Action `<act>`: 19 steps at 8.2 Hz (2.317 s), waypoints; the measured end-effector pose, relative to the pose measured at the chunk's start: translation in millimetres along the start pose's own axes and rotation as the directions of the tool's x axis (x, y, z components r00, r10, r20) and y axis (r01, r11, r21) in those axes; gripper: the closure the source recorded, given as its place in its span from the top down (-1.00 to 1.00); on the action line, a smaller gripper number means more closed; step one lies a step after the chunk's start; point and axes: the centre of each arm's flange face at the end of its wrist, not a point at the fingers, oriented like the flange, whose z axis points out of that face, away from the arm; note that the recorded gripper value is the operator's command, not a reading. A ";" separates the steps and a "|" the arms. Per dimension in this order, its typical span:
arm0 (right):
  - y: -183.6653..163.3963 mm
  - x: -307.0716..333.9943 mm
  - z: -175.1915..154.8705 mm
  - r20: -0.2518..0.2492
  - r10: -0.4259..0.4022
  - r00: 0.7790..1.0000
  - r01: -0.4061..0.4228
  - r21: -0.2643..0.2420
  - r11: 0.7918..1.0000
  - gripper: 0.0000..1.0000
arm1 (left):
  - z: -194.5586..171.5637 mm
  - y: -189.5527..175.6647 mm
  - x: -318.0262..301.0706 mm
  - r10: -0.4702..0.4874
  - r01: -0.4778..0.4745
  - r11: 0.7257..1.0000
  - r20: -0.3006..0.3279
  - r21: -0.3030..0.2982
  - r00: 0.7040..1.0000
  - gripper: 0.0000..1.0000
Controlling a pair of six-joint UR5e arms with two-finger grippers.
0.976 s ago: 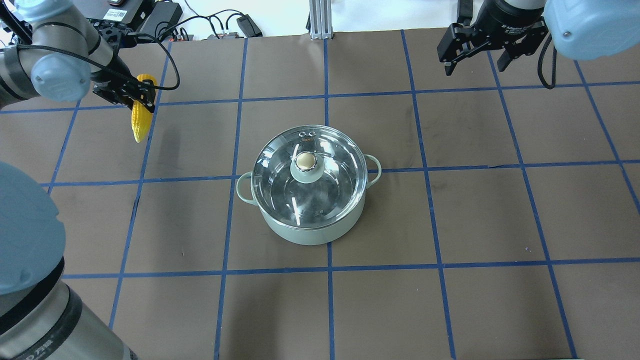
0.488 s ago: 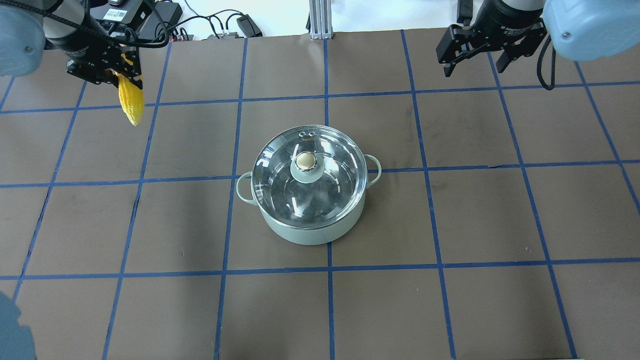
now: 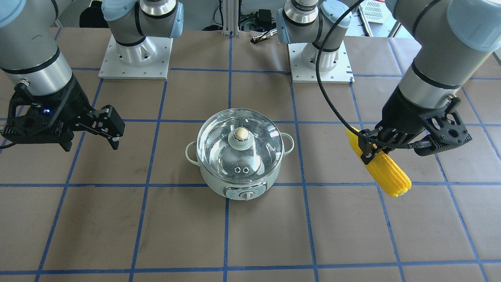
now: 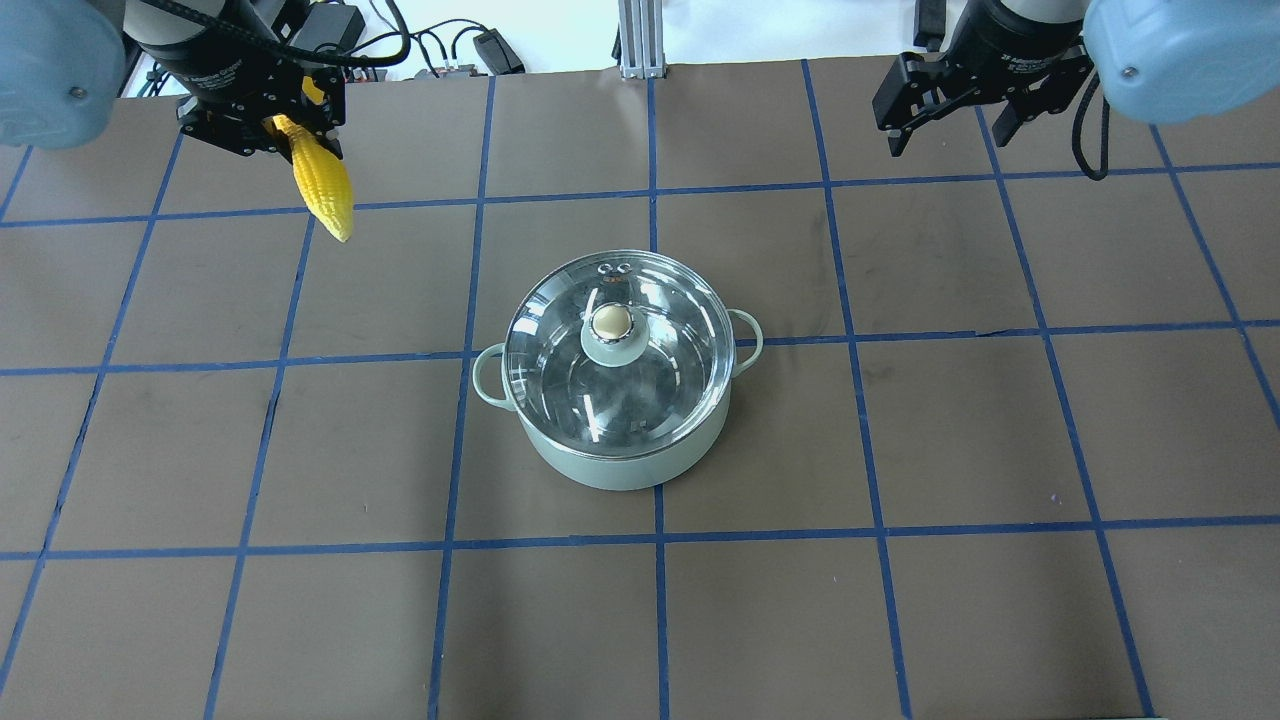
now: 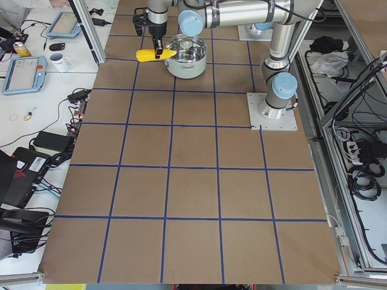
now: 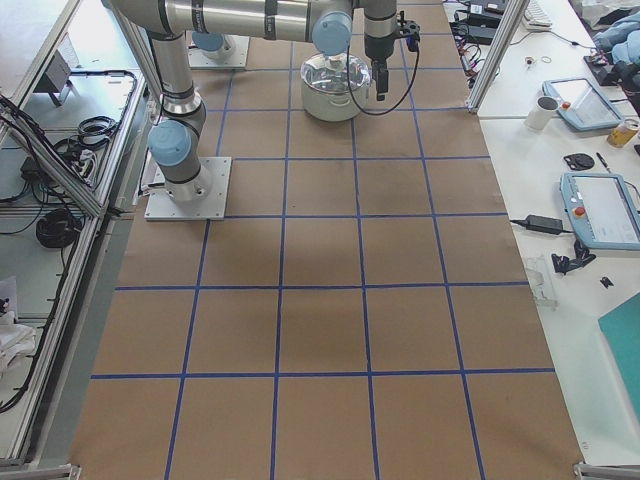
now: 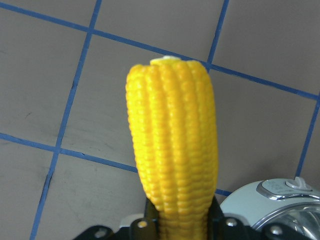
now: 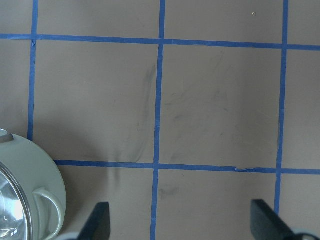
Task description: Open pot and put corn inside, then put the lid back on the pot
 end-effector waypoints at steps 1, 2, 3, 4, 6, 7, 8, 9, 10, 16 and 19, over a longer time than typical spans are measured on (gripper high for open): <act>-0.1 -0.1 0.1 0.001 -0.004 1.000 0.004 0.000 1.000 1.00 | 0.5 4.9 8.4 -0.008 0.008 1.000 -0.007 -0.005 1.000 -1.00; -0.1 -0.2 0.2 0.002 -0.006 1.000 0.006 0.000 1.000 1.00 | 4.2 6.1 13.6 -0.011 0.010 1.000 -0.017 -0.015 1.000 -1.00; 0.0 -0.3 0.3 0.003 -0.006 1.000 0.006 -0.001 1.000 1.00 | 6.0 6.5 15.8 -0.004 0.004 1.000 -0.022 -0.019 1.000 -1.00; 0.1 -0.4 0.4 0.004 -0.007 1.000 0.007 -0.001 1.000 1.00 | 6.5 6.7 16.5 0.010 -0.010 1.000 -0.024 -0.021 1.000 -1.00; 0.3 -0.6 -0.3 0.006 -0.006 1.000 0.006 0.000 1.000 1.00 | 7.7 6.4 16.9 0.044 -0.045 0.999 -0.026 -0.022 0.999 -1.00; 0.3 -0.7 -0.5 0.006 -0.006 1.000 0.006 0.001 1.000 1.00 | 9.0 6.2 16.8 0.051 -0.052 0.998 -0.026 -0.024 0.998 -1.00; 0.4 -0.7 -0.4 0.006 -0.006 1.000 0.006 0.000 1.000 1.00 | 10.4 5.7 16.6 0.055 -0.055 0.998 -0.026 -0.027 0.998 -1.00; 0.4 -0.7 -0.5 0.006 -0.005 1.000 0.005 0.000 1.000 1.00 | 11.7 5.3 16.5 0.056 -0.056 0.998 -0.026 -0.029 0.998 -1.00; 0.3 -0.7 -0.2 0.006 -0.006 1.000 0.006 0.000 1.000 1.00 | 12.3 5.2 16.5 0.056 -0.057 0.998 -0.026 -0.031 0.998 -1.00; 1.0 -1.6 0.4 0.007 -0.007 1.000 0.007 -0.003 1.000 1.00 | 19.8 7.5 15.7 0.123 -0.124 0.991 -0.026 -0.043 0.992 -1.00; 1.3 -1.7 0.7 0.007 -0.007 1.000 0.007 -0.006 1.000 1.00 | 21.1 8.2 15.8 0.136 -0.137 0.989 -0.026 -0.045 0.990 -1.00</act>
